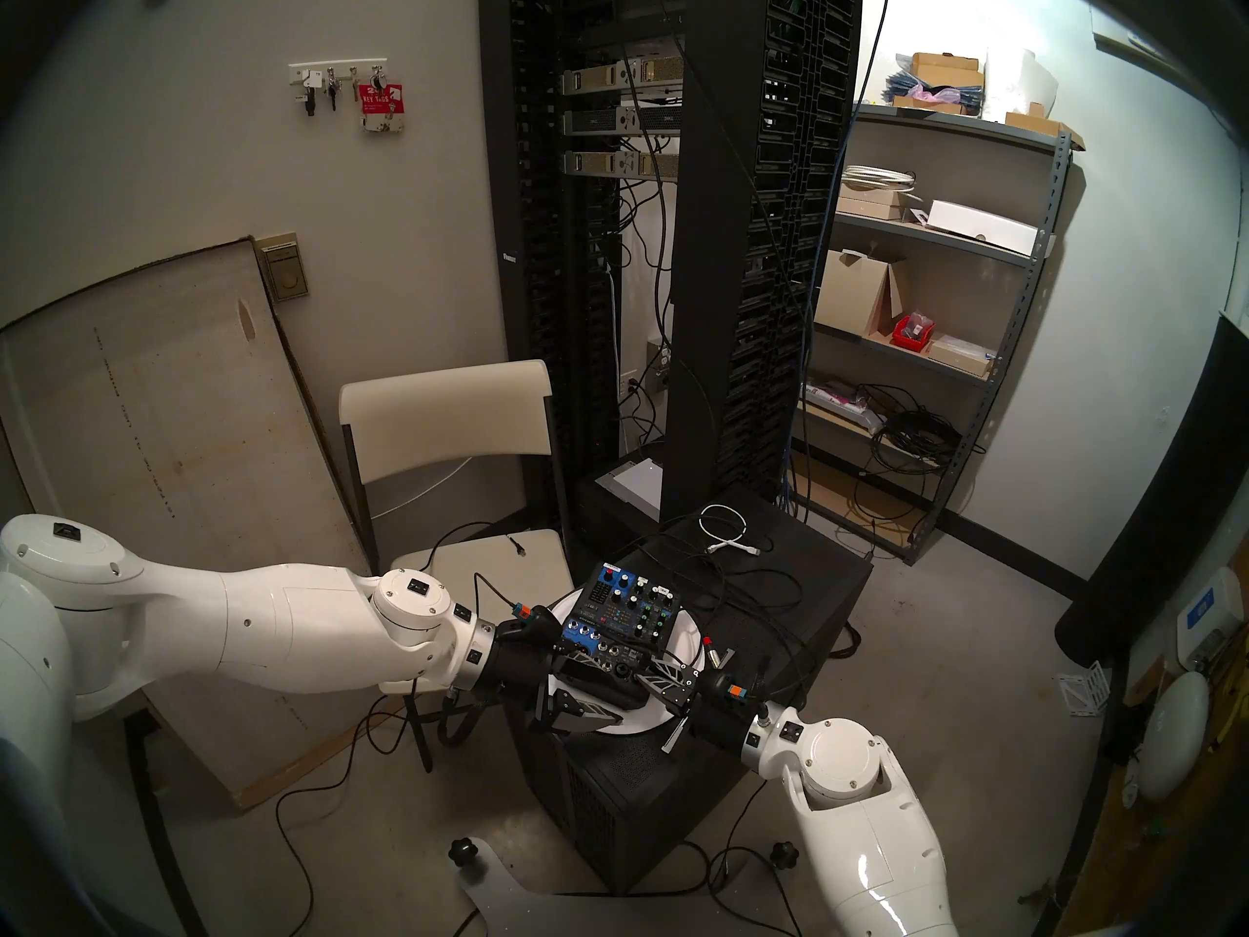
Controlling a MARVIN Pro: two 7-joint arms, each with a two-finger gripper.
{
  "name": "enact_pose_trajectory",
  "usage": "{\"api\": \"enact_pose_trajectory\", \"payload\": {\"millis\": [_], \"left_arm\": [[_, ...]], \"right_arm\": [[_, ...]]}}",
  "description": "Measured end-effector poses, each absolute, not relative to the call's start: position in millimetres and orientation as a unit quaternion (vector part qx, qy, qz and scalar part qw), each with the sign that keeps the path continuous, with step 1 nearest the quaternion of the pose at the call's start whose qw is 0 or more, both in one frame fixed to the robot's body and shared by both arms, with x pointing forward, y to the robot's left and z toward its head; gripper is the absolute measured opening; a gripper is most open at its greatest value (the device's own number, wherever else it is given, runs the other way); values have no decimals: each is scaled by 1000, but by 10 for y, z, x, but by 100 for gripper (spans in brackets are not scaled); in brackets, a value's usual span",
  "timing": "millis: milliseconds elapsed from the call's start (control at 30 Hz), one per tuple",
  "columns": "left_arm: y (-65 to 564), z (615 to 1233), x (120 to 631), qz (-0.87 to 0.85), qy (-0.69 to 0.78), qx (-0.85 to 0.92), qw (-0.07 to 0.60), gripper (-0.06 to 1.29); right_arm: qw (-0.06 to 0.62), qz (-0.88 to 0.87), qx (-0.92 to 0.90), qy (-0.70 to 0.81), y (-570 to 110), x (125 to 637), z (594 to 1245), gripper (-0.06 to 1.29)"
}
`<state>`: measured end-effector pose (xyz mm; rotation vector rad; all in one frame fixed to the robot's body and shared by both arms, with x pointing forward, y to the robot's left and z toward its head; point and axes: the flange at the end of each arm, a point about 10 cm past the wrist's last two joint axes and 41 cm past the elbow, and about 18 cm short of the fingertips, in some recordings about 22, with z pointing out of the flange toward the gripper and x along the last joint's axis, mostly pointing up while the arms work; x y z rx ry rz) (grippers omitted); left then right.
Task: Insert aux cable
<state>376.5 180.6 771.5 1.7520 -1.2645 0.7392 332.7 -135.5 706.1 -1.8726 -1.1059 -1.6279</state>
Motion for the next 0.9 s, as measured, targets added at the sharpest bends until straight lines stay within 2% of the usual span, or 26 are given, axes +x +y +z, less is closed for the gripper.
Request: {"api": "enact_pose_trajectory", "payload": {"millis": [400, 567, 900], "left_arm": [[1958, 8058, 3632, 305, -523, 689, 399, 89], [2075, 8216, 3603, 310, -527, 692, 384, 95], [2269, 8464, 3664, 338, -530, 699, 342, 96]], "right_arm": [[211, -586, -674, -398, -1355, 3328, 7063, -1], [211, -586, -673, -398, -1352, 3332, 7066, -1], [211, -587, -673, -398, -1347, 3339, 7071, -1]]}}
